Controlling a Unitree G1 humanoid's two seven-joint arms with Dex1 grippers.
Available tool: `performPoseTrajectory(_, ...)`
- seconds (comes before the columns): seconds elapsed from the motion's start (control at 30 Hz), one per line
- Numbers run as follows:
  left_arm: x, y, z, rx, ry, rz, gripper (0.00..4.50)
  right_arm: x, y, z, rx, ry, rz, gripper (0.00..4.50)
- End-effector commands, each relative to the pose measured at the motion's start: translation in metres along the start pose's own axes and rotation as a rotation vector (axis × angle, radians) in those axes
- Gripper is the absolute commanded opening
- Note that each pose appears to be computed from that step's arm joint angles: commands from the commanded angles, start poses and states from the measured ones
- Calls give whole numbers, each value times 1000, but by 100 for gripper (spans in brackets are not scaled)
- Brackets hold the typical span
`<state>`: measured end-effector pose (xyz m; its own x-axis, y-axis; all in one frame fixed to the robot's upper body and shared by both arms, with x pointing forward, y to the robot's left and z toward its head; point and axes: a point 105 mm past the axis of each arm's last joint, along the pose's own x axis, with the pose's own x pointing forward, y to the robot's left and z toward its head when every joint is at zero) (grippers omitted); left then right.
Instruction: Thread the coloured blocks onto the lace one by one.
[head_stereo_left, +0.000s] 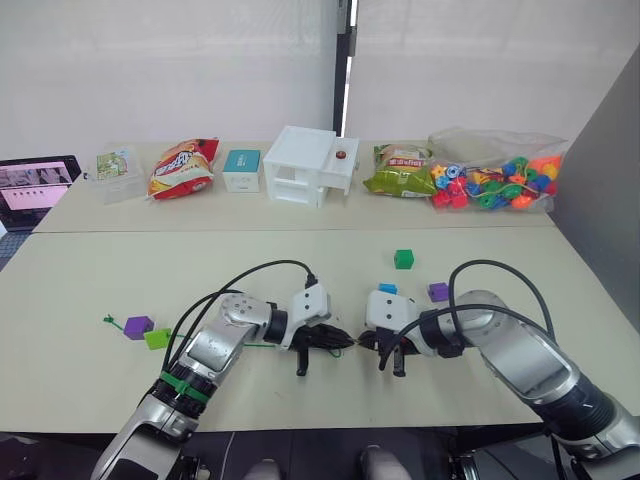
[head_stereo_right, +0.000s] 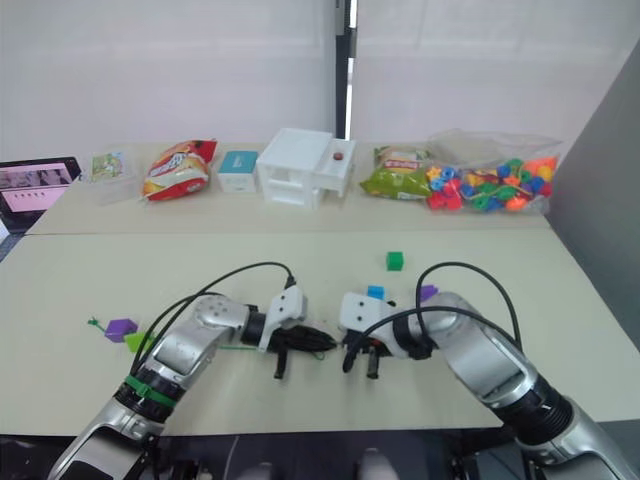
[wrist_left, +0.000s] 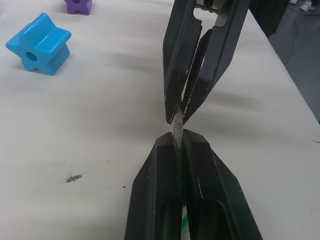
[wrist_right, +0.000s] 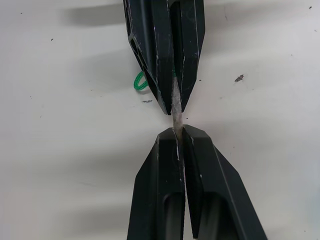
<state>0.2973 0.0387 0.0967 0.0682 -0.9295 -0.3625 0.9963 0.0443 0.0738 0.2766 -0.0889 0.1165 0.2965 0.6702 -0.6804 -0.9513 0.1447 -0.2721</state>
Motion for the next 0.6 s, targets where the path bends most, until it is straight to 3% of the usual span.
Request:
performPoseTrajectory(0.03,-4,1,16,45,-37,2,0,-3,1,4,3,-31,-19,33)
performPoseTrajectory(0.2,-8,-1,14,44,-25,-2,0,-20,-4,-6,74,-44,-102,203)
performPoseTrajectory(0.43,-18,-3,12,45,-15,10,0,-58,0,-25,308,-131,-348,444)
performPoseTrajectory(0.5,-20,-3,12,42,-14,18,0,-64,1,-30,383,-164,-428,448)
performPoseTrajectory(0.6,-30,-5,12,29,-16,41,0,-67,10,-53,576,-205,-691,448)
